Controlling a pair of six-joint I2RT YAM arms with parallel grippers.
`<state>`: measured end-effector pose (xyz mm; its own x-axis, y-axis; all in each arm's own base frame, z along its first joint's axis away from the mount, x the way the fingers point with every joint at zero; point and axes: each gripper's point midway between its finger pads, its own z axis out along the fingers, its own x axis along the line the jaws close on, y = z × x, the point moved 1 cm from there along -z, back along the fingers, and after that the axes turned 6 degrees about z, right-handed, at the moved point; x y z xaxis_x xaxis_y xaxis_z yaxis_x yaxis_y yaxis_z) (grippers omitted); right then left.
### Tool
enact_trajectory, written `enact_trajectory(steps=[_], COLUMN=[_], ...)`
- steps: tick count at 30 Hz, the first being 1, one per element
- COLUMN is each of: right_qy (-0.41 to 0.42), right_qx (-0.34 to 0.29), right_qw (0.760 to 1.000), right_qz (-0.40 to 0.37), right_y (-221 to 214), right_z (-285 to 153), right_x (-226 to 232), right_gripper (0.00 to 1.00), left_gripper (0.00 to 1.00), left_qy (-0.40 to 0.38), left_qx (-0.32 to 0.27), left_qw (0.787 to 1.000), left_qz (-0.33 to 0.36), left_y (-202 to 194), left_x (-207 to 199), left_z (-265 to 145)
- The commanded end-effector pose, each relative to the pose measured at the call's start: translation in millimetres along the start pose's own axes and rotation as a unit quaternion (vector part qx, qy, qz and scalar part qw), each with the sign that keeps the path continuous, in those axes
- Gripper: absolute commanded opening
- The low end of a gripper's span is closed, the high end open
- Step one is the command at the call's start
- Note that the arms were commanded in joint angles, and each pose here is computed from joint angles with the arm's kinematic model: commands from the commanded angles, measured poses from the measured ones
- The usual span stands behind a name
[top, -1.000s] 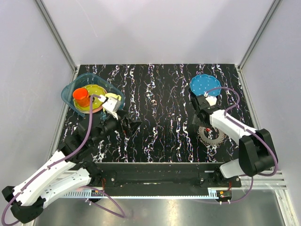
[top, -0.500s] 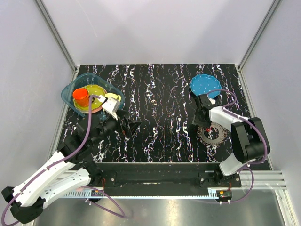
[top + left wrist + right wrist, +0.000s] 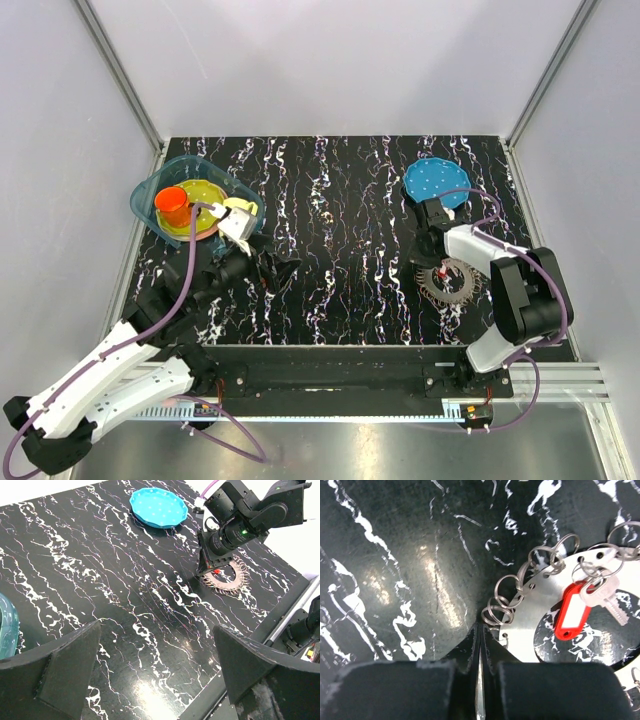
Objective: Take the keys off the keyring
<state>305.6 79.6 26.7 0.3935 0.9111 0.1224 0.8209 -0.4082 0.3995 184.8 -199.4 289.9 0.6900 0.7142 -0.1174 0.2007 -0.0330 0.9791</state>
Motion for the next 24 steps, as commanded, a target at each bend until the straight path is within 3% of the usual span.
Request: enact_trajectory(steps=[1, 5, 10, 12, 14, 16, 17, 18, 20, 24], right_qy=[0.065, 0.135, 0.283, 0.291, 0.246, 0.142, 0.115, 0.068, 0.023, -0.014], right_qx=[-0.001, 0.012, 0.008, -0.006, -0.041, -0.101, -0.121, -0.131, -0.119, -0.047], right_qw=[0.998, 0.990, 0.956, 0.952, 0.966, 0.982, 0.985, 0.988, 0.992, 0.999], right_qz=[0.005, 0.031, 0.079, 0.091, 0.071, 0.067, 0.052, 0.047, 0.044, 0.009], right_y=[3.5, -2.5, -4.0, -4.7, 3.9, 23.6, 34.4, 40.4, 45.7, 30.3], right_z=[-21.1, -44.6, -94.0, -102.1, -99.6, -87.8, -88.2, -78.0, -73.7, -35.1], right_x=[19.5, 38.4, 74.2, 71.1, 54.6, 21.5, 14.8, 2.9, -4.5, -2.1], right_gripper=[0.00, 0.00, 0.00, 0.00, 0.01, 0.18, 0.34, 0.38, 0.43, 0.44], left_gripper=[0.94, 0.91, 0.89, 0.87, 0.86, 0.86, 0.86, 0.86, 0.86, 0.89], left_qy=[-0.007, -0.007, -0.012, -0.016, -0.019, -0.028, -0.032, -0.036, -0.039, -0.028], left_qx=[-0.021, 0.022, 0.037, 0.047, 0.055, 0.056, 0.052, 0.050, 0.041, 0.034], left_qw=[1.000, 0.998, 0.990, 0.987, 0.986, 0.986, 0.986, 0.987, 0.987, 0.989], left_qz=[-0.005, -0.056, -0.135, -0.153, -0.155, -0.154, -0.154, -0.151, -0.148, -0.144], left_y=[10.6, -4.7, -33.7, -47.2, -50.5, -49.1, -46.6, -45.1, -40.8, -41.6], left_x=[-3.1, -7.9, -17.7, -23.3, -26.9, -33.6, -35.4, -37.5, -37.9, -32.4], left_z=[3.0, 12.0, 35.0, 45.6, 49.3, 49.9, 49.2, 48.1, 43.5, 33.2])
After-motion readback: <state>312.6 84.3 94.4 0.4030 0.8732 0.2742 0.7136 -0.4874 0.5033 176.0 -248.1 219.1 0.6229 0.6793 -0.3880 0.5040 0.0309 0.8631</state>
